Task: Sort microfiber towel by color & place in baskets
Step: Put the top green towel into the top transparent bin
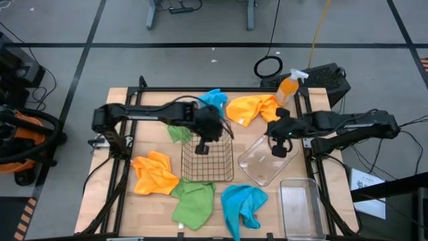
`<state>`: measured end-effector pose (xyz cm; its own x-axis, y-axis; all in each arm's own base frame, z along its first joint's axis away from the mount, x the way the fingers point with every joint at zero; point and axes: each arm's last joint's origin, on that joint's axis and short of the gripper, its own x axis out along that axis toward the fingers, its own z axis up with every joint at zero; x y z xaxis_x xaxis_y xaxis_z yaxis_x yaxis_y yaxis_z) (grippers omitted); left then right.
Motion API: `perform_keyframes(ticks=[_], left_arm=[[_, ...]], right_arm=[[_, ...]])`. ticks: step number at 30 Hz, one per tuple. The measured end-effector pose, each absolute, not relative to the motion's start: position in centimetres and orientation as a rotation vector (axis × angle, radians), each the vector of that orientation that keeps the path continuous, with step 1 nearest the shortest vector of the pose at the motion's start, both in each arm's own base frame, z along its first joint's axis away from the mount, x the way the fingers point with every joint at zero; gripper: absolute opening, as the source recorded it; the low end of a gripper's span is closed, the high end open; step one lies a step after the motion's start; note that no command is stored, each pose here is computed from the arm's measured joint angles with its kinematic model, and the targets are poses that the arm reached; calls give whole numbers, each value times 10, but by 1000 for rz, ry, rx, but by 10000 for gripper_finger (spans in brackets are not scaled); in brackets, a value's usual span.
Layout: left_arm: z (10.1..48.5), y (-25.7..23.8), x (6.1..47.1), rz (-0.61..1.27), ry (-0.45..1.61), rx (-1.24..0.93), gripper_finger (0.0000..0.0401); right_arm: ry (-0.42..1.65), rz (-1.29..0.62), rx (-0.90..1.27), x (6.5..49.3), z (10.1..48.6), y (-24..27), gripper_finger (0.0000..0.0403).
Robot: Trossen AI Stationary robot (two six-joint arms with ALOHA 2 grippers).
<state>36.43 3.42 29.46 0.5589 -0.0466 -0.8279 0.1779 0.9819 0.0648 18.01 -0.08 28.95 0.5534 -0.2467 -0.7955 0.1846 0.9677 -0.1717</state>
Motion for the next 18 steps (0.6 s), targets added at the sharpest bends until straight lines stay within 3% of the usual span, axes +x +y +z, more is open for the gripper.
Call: perform_keyframes(ticks=[6,18], left_arm=[[290,57,337,14,800,137,10],[248,104,281,358,869,37,10]], right_arm=[[986,-349,-102,193,259,-21,0],[794,-294,-31,209,269,-28,0]])
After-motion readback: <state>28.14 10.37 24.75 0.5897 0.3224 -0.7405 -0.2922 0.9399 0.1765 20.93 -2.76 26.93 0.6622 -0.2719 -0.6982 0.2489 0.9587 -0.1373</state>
